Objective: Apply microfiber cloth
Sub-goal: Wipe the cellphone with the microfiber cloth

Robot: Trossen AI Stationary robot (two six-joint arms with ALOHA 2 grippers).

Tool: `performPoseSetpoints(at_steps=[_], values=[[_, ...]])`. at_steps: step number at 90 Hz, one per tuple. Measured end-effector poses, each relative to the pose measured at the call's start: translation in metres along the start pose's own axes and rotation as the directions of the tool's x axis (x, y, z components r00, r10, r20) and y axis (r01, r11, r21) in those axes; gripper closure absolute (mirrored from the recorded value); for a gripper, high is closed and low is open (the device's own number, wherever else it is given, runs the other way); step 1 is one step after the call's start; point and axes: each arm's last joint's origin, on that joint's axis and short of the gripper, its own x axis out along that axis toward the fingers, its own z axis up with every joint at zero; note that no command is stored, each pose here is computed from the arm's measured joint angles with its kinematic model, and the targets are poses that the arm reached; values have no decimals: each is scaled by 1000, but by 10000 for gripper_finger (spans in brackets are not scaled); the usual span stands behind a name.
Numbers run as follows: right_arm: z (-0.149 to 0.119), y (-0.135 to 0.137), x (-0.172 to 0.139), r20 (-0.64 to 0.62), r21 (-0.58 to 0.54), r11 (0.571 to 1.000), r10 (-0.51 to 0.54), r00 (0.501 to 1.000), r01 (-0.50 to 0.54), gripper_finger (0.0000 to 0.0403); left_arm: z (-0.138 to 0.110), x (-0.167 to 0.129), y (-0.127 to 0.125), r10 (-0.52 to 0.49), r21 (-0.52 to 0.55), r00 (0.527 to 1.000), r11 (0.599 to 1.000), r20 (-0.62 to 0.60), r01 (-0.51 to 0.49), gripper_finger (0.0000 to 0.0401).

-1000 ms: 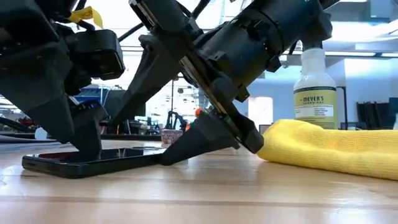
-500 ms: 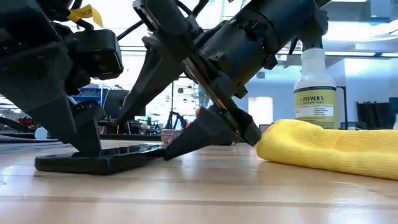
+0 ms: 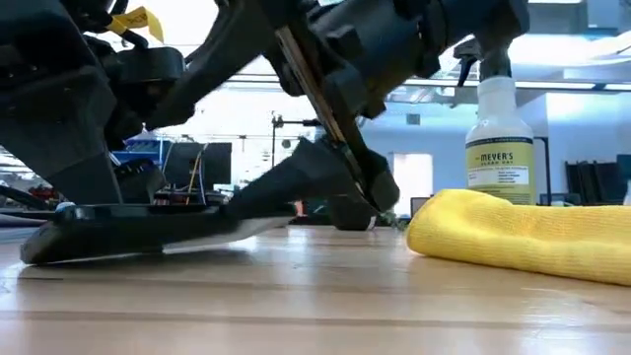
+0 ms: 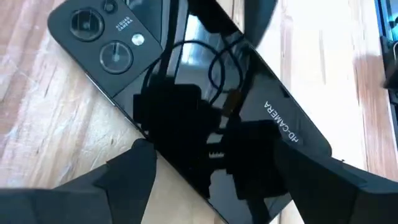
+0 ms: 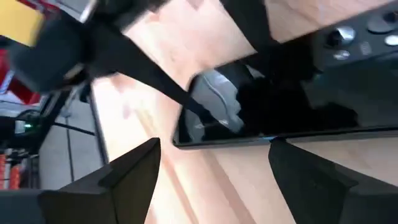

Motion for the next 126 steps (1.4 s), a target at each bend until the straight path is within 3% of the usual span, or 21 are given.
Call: performPoseSetpoints(at_steps=[16, 27, 39, 47, 61, 69, 82, 97, 126], values=[[11, 3, 1, 90, -54, 998, 20, 996, -15, 117, 3, 1, -4, -42, 26, 999, 999, 34, 42, 100], [13, 2, 2, 73, -87, 996, 31, 997, -25, 117, 3, 0, -7, -65, 31, 997, 997, 42, 64, 100], [15, 8, -11, 17, -132, 991, 16, 1000, -14, 117, 1, 0, -3, -22, 29, 999, 999, 23, 21, 100], [14, 11, -28, -65, -107, 993, -57, 996, 50, 117, 0, 0, -4, -15, 29, 1000, 999, 21, 14, 100], [-9, 9, -42, -230, -62, 988, -155, 961, 144, 117, 0, 0, -4, -17, 23, 1000, 1000, 21, 16, 100], [-17, 7, -43, -259, -47, 984, -179, 949, 173, 117, -1, -1, -7, -32, 21, 999, 999, 26, 31, 100], [-19, -8, -29, -244, -31, 972, -233, 941, 233, 117, -5, -1, -12, -46, 9, 999, 999, 19, 46, 100], [-12, -22, -8, -229, -3, 973, -223, 947, 229, 117, -9, -3, -17, -60, 2, 998, 998, 11, 60, 100], [21, -25, -8, -86, -82, 974, -219, 972, 212, 117, -11, -1, -16, -20, -13, 999, 1000, 31, 21, 100]])
